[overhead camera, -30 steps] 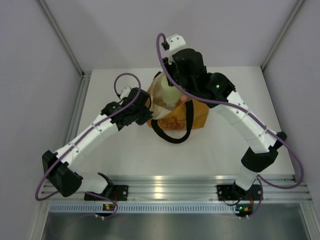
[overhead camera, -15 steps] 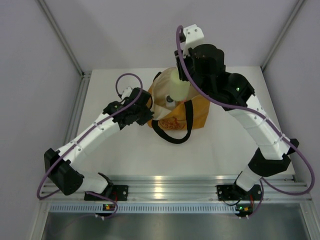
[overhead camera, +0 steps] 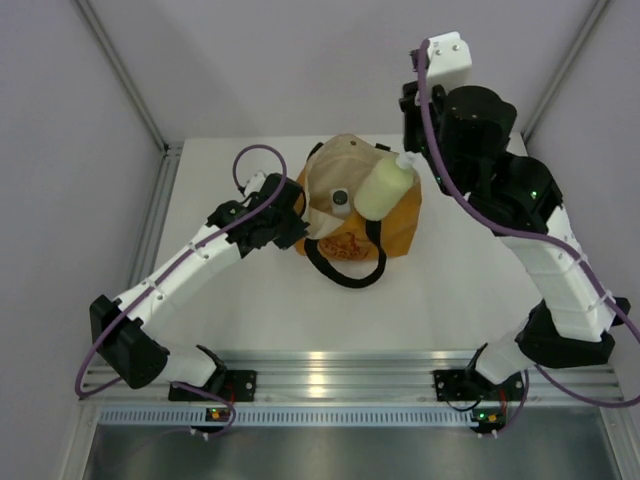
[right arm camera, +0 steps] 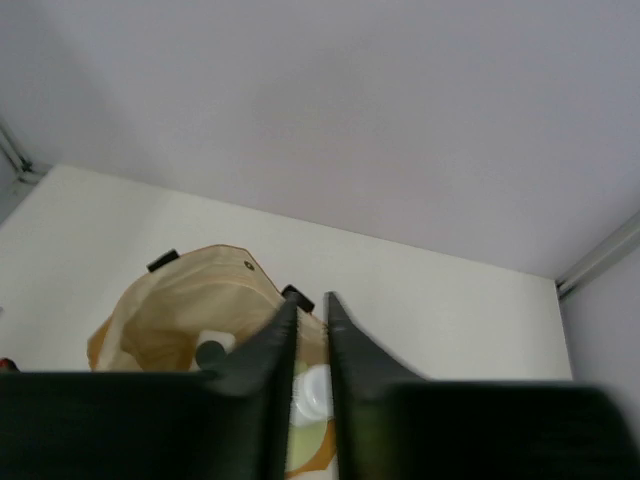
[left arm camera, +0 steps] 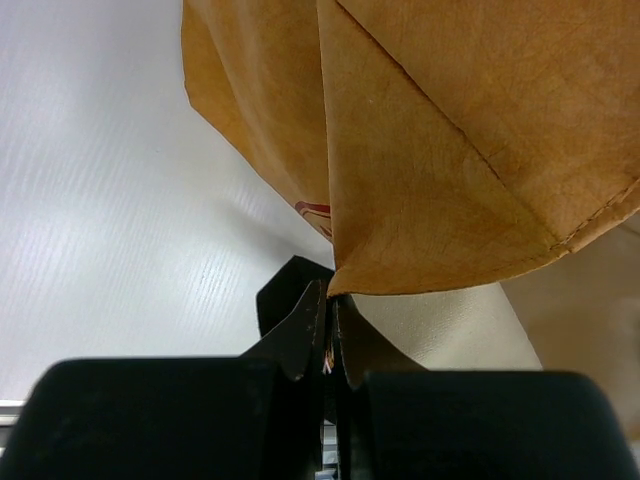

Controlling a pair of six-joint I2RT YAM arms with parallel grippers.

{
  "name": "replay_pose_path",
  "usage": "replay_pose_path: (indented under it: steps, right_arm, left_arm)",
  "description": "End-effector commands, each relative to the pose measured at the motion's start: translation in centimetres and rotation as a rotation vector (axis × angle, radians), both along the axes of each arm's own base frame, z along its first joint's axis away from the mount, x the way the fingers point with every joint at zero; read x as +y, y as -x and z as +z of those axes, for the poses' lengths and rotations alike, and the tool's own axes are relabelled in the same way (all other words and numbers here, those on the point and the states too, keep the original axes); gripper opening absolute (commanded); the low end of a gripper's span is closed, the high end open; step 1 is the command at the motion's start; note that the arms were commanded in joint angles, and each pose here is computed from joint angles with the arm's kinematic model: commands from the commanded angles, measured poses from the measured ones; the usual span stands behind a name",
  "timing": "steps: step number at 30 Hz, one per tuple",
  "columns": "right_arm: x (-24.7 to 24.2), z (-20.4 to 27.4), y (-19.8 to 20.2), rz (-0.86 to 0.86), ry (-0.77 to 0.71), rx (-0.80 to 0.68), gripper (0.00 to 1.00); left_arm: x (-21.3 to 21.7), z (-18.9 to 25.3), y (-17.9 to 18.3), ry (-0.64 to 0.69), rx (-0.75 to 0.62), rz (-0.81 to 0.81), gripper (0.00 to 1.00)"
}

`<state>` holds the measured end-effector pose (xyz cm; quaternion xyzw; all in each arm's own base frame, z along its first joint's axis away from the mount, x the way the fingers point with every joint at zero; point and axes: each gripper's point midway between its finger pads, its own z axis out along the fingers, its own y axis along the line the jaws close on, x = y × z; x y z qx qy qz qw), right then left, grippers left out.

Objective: Take the personal care products out of the canvas bag

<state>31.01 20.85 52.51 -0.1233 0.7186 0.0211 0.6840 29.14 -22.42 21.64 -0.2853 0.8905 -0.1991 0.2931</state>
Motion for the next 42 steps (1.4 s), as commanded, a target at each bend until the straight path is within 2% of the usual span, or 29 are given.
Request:
replay_pose_path:
  steps: [1, 5, 8, 9, 10, 11, 12, 13, 14, 16, 18, 20, 22, 24, 25, 26, 29, 35, 37, 42]
  right_arm:
    - [-3.8, 5.1, 2.4, -0.046, -0.169, -0.117, 0.0]
    - [-4.3, 4.3, 2.4, -0.058, -0.168, -0.101, 0.0]
    - [-4.5, 1.7, 1.3, -0.067, -0.17, -0.048, 0.0]
    - [-3.6, -0.5, 0.7, -0.035, -0.167, 0.003, 0.0]
    - [-5.1, -1.0, 0.4, -0.059, -0.193, 0.012, 0.0]
    - [-4.1, -3.9, -0.2, -0.02, -0.215, 0.087, 0.0]
    - [-5.3, -5.5, -1.1, -0.048, -0.234, 0.126, 0.0]
    - [-5.7, -6.2, -0.7, -0.033, -0.265, 0.147, 0.0]
    - [-4.5, -9.4, -0.6, 0.024, -0.283, 0.237, 0.0]
    - [-3.8, -11.0, 0.5, 0.077, -0.309, 0.291, 0.0]
    - [-1.5, -14.4, 1.8, 0.204, -0.285, 0.4, 0.0]
    - [-0.6, -16.8, 3.0, 0.259, -0.271, 0.471, 0.0]
    - [0.3, -17.4, 4.4, 0.306, -0.265, 0.492, 0.0]
    - [0.8, -18.3, 5.5, 0.327, -0.248, 0.531, 0.08]
    - [0.8, -18.4, 5.8, 0.319, -0.266, 0.546, 0.22]
    - [1.0, -18.5, 6.1, 0.319, -0.277, 0.561, 0.31]
    - [2.2, -18.9, 7.3, 0.32, -0.317, 0.61, 0.5]
    - [5.1, -20.4, 9.0, 0.232, -0.375, 0.72, 0.64]
    - [6.1, -22.3, 9.9, 0.183, -0.338, 0.79, 0.65]
    - [7.4, -24.0, 10.6, 0.108, -0.283, 0.819, 0.64]
  left_arm:
    - [-0.5, 1.2, -0.5, 0.015, -0.028, -0.012, 0.0]
    - [-0.5, 1.2, -0.4, 0.014, -0.03, -0.015, 0.0]
    - [-0.4, 1.1, -0.4, 0.013, -0.026, -0.012, 0.0]
    - [-0.5, 1.2, -0.4, 0.016, -0.027, -0.015, 0.0]
    - [-0.6, 1.2, -0.4, 0.015, -0.027, -0.019, 0.0]
    - [-0.7, 1.5, -0.4, 0.02, -0.03, -0.022, 0.0]
    - [-0.7, 1.5, -0.4, 0.025, -0.031, -0.019, 0.0]
    - [-0.7, 1.7, -0.4, 0.03, -0.034, -0.017, 0.0]
    - [-0.7, 1.8, -0.4, 0.031, -0.036, -0.017, 0.0]
    - [-0.8, 2.0, -0.5, 0.035, -0.04, -0.021, 0.0]
    - [-0.8, 2.2, -0.5, 0.037, -0.043, -0.024, 0.0]
    - [-0.9, 2.3, -0.5, 0.04, -0.043, -0.026, 0.0]
    - [-1.1, 2.4, -0.4, 0.045, -0.042, -0.037, 0.0]
    - [-1.2, 2.5, -0.4, 0.049, -0.042, -0.04, 0.0]
    - [-1.2, 2.5, -0.3, 0.049, -0.042, -0.042, 0.0]
    - [-1.2, 2.6, -0.4, 0.051, -0.042, -0.041, 0.0]
    - [-1.3, 2.6, -0.4, 0.053, -0.043, -0.044, 0.0]
    - [-1.4, 2.8, -0.3, 0.061, -0.042, -0.048, 0.0]
    - [-1.4, 2.8, -0.3, 0.061, -0.043, -0.046, 0.0]
    - [-1.2, 3.2, -0.1, 0.07, -0.051, -0.044, 0.0]
